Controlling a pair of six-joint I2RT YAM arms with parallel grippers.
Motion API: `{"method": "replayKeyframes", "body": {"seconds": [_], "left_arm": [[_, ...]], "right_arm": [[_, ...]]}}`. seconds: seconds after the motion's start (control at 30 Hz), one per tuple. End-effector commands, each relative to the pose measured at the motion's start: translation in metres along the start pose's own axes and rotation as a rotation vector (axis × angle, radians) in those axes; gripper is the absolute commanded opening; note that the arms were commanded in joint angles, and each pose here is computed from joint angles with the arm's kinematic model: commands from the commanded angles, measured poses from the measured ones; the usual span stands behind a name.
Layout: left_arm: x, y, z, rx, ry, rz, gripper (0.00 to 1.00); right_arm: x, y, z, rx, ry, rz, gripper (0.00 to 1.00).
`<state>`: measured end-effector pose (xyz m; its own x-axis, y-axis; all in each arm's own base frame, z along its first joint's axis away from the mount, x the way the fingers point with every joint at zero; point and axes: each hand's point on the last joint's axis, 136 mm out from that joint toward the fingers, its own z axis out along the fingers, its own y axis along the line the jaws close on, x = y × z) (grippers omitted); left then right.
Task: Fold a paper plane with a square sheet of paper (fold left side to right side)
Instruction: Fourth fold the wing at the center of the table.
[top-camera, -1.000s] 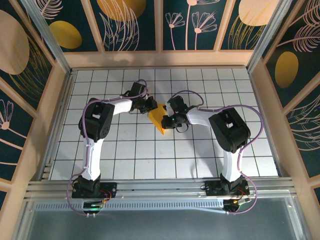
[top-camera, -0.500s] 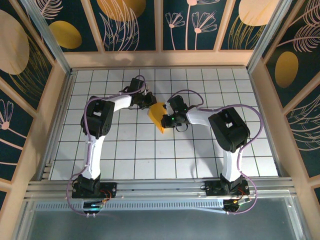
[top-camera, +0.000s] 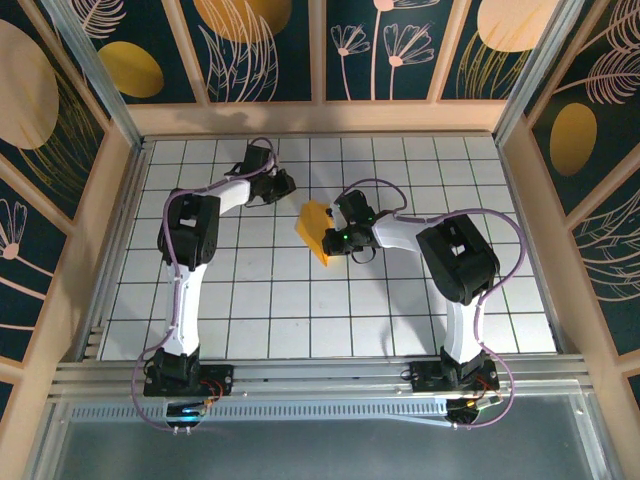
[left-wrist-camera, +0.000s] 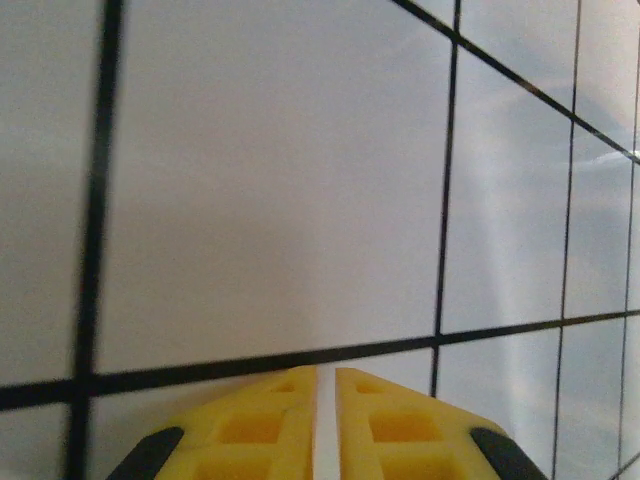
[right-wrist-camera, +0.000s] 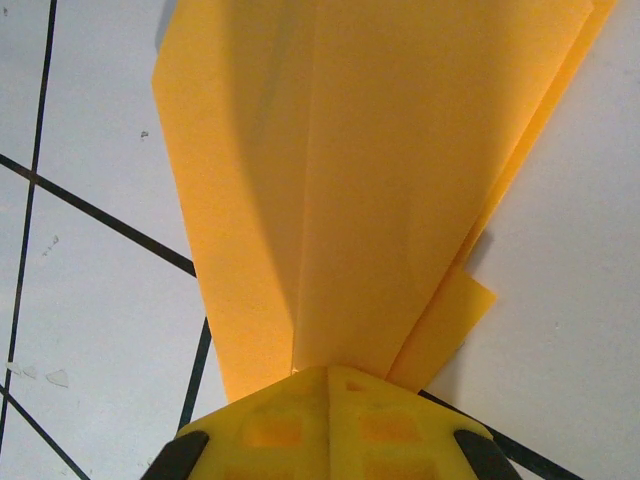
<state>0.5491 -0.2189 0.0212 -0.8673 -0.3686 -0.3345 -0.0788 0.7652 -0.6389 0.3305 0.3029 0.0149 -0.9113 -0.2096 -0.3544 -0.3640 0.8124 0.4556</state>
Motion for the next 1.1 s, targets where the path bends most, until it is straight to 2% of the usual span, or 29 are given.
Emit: {"method": "replayKeyframes", "body": {"seconds": [0.0, 0.23, 0.5, 0.77, 1.07], "left_arm": [[-0.018, -0.002, -0.020, -0.049, -0.062, 0.050, 0.17], [-0.016, -0.016, -0.058, -0.021, -0.124, 0.070, 0.18], [0.039, -0.028, -0.086, 0.112, -0.062, 0.034, 0.14], [0.101, -0.059, -0.059, 0.206, 0.108, 0.059, 0.13], [0.117, -0.079, -0.023, 0.234, 0.178, 0.081, 0.12]], "right_arm": [[0.102, -0.062, 0.007, 0.227, 0.344, 0.100, 0.00], [0.103, -0.063, 0.007, 0.233, 0.345, 0.106, 0.00], [0.106, -0.063, 0.008, 0.226, 0.345, 0.107, 0.00], [0.103, -0.060, 0.008, 0.220, 0.338, 0.100, 0.00], [0.103, -0.060, 0.008, 0.224, 0.338, 0.096, 0.00]]}}
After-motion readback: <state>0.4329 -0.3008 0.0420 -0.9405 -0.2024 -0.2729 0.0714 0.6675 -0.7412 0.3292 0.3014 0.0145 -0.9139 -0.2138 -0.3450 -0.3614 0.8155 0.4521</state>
